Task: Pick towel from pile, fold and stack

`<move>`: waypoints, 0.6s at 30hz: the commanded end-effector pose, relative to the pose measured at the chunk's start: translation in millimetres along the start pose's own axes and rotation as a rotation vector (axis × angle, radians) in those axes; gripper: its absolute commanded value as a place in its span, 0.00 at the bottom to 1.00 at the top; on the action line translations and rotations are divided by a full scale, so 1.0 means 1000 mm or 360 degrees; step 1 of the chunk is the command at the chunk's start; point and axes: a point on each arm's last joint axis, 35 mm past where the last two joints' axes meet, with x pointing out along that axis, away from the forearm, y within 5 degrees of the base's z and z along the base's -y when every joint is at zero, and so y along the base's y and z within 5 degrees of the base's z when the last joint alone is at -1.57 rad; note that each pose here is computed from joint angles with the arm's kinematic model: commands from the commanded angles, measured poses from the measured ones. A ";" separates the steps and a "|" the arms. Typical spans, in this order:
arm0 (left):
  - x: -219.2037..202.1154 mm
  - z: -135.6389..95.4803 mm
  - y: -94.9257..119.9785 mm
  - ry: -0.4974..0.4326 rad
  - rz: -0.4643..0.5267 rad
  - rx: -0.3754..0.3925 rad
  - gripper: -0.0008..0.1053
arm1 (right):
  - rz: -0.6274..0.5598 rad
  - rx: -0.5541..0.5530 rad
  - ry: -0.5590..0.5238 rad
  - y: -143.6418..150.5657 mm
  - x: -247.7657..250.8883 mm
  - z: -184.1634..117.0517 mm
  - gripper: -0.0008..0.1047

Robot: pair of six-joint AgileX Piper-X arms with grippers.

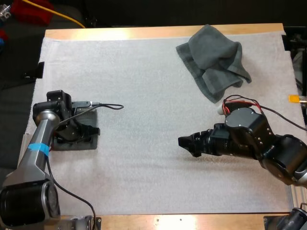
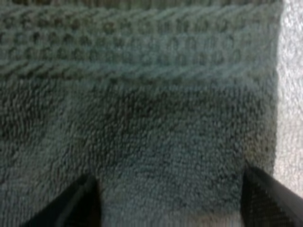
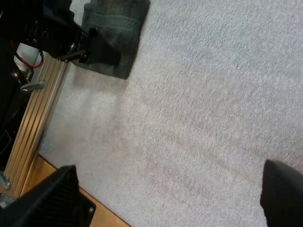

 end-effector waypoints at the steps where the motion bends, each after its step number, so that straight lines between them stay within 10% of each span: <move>1: -0.001 0.000 -0.001 -0.0016 0.0014 -0.0008 0.58 | 0.0022 -0.0028 -0.0030 0.002 -0.005 0.002 0.72; 18: -0.076 -0.014 -0.007 -0.0379 -0.0201 -0.0018 0.58 | 0.0021 -0.0064 -0.0031 0.002 -0.005 0.002 0.72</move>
